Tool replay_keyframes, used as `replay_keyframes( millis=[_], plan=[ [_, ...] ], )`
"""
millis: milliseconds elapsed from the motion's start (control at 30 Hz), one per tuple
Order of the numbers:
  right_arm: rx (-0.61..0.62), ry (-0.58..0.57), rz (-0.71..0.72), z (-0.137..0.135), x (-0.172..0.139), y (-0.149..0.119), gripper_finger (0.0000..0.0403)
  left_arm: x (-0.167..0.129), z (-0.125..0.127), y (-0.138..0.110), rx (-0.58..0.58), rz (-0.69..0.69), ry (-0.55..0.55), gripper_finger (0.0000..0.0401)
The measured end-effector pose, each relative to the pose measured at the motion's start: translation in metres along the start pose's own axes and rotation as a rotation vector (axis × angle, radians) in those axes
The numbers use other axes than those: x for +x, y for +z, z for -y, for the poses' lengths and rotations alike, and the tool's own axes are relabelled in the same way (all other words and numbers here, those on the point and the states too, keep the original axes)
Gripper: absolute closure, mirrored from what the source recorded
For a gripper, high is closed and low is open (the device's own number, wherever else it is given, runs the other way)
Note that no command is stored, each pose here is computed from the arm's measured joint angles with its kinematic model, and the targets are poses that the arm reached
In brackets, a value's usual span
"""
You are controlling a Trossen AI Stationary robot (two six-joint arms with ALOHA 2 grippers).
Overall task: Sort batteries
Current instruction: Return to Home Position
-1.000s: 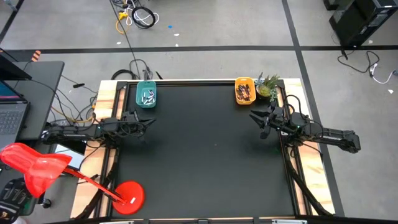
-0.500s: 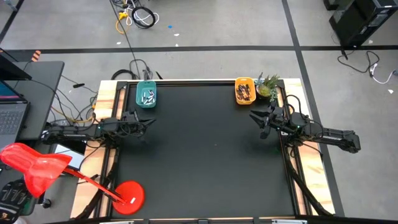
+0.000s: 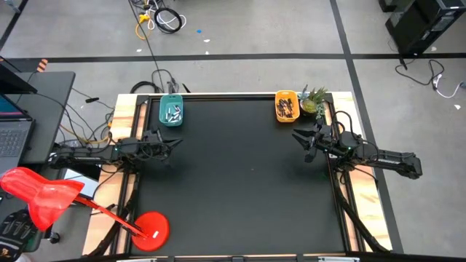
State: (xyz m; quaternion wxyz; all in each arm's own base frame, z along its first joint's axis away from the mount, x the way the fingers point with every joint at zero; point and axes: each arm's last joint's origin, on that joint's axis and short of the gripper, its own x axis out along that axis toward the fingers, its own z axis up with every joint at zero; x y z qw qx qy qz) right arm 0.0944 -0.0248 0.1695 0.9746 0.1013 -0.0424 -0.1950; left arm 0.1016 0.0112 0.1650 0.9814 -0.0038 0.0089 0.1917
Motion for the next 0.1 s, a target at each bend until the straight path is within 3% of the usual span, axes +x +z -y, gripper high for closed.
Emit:
replay_keyframes(
  millis=[100],
  plan=[
    [0.000, 0.000, 0.000, 0.0000, 0.0000, 0.0000, 0.0279, 0.0000, 0.0000, 0.0000, 0.000, 0.000, 0.000, 0.0382]
  ],
)
